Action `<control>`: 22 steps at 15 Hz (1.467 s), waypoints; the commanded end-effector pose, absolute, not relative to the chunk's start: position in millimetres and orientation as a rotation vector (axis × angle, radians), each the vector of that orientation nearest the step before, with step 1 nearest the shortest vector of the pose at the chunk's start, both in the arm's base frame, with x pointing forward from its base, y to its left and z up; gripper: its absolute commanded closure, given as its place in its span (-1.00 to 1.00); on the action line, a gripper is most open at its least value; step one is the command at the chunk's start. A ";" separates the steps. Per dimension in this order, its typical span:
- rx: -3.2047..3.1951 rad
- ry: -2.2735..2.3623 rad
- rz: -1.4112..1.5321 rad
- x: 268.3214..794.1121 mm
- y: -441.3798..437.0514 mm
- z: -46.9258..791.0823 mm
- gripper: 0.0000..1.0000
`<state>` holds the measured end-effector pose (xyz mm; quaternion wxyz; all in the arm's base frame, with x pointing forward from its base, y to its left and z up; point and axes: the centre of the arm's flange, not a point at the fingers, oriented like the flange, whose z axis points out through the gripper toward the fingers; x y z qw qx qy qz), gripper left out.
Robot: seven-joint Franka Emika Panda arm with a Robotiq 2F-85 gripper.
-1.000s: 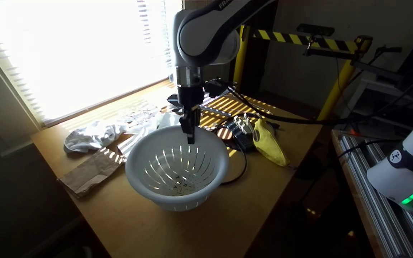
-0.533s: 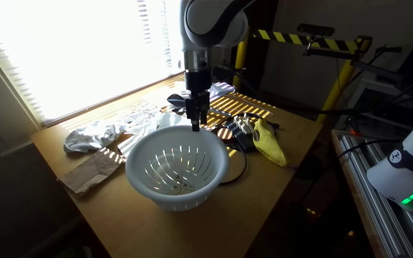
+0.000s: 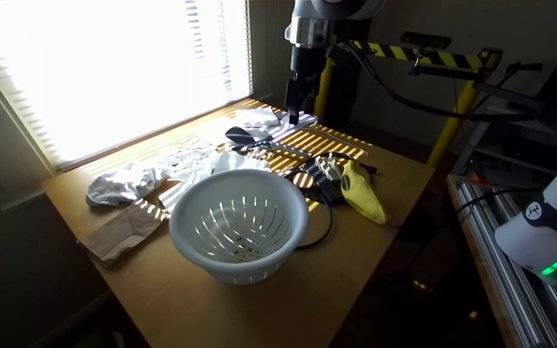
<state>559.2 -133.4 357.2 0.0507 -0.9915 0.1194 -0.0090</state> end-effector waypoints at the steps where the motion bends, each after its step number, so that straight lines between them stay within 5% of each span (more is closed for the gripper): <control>1: -3.153 0.274 0.078 526.3 -173.2 340.9 -1.00; 7: -3.114 0.323 0.084 528.6 -186.3 334.7 -1.00; 17: -3.202 -0.571 0.058 649.1 -119.4 290.7 -1.00; 22: -3.155 -0.728 0.091 646.7 -89.2 270.2 -1.00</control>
